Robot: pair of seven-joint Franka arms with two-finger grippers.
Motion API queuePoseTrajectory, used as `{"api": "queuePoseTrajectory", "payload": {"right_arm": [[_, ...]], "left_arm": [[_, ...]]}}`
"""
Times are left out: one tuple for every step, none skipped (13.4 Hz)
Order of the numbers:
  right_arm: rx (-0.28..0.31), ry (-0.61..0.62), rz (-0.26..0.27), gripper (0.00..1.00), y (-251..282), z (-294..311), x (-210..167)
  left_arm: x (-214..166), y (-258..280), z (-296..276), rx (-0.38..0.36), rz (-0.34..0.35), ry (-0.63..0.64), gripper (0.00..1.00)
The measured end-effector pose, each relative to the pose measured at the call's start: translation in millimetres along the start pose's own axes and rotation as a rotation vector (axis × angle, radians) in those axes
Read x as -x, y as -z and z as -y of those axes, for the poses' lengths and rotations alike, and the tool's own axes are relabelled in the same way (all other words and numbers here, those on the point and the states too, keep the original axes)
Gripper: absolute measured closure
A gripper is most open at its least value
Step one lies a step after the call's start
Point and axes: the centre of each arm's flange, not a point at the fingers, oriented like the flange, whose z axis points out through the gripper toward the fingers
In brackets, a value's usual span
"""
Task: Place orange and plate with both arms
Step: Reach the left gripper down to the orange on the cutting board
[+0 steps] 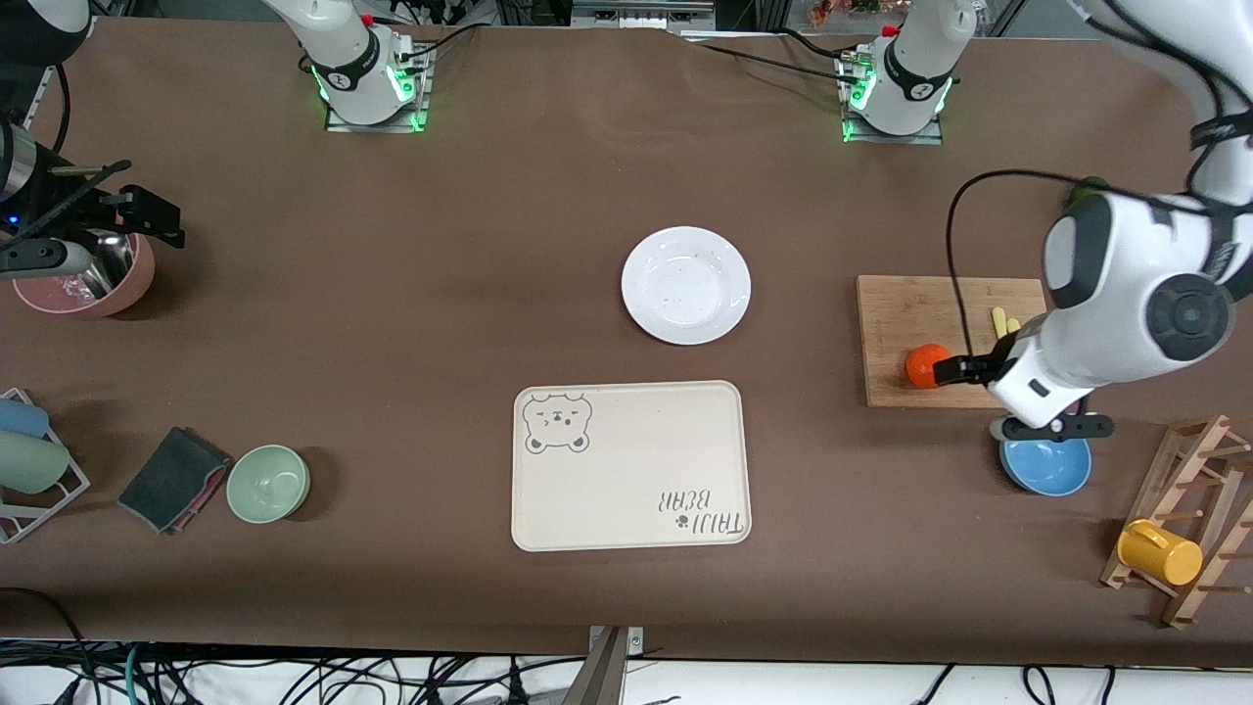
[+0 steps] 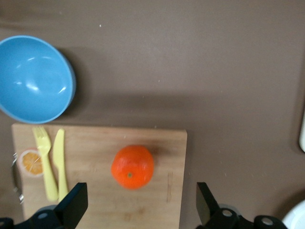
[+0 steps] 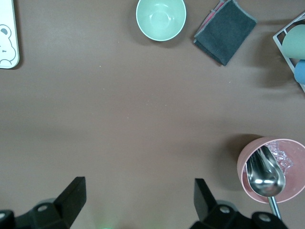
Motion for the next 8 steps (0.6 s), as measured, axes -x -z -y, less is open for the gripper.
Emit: {"api": "queuePoseTrajectory", "payload": {"right_arm": [[0.0,0.0,0.0,0.0,0,0,0],[0.0,0.0,0.0,0.0,0,0,0],[0.0,0.0,0.001,0.0,0,0,0],[0.0,0.0,0.003,0.0,0,0,0],[0.0,0.0,0.005,0.0,-1,0,0],[-0.001,0.0,0.006,0.0,-1,0,1],[-0.001,0.0,0.006,0.0,-1,0,1],[-0.001,0.0,0.006,0.0,-1,0,1]], "left_arm": [[4,-22,1,0.001,-0.012,0.001,0.0],[8,-39,2,0.001,-0.014,0.002,0.0],[12,-50,3,0.0,-0.013,0.002,0.0],[14,-55,3,0.0,-0.014,0.003,0.0],[15,-58,5,0.0,-0.013,0.006,0.0],[16,-61,7,0.0,-0.013,0.007,0.0],[16,-64,9,0.001,-0.022,0.007,0.0],[19,-72,11,0.002,-0.037,0.005,0.0]]}}
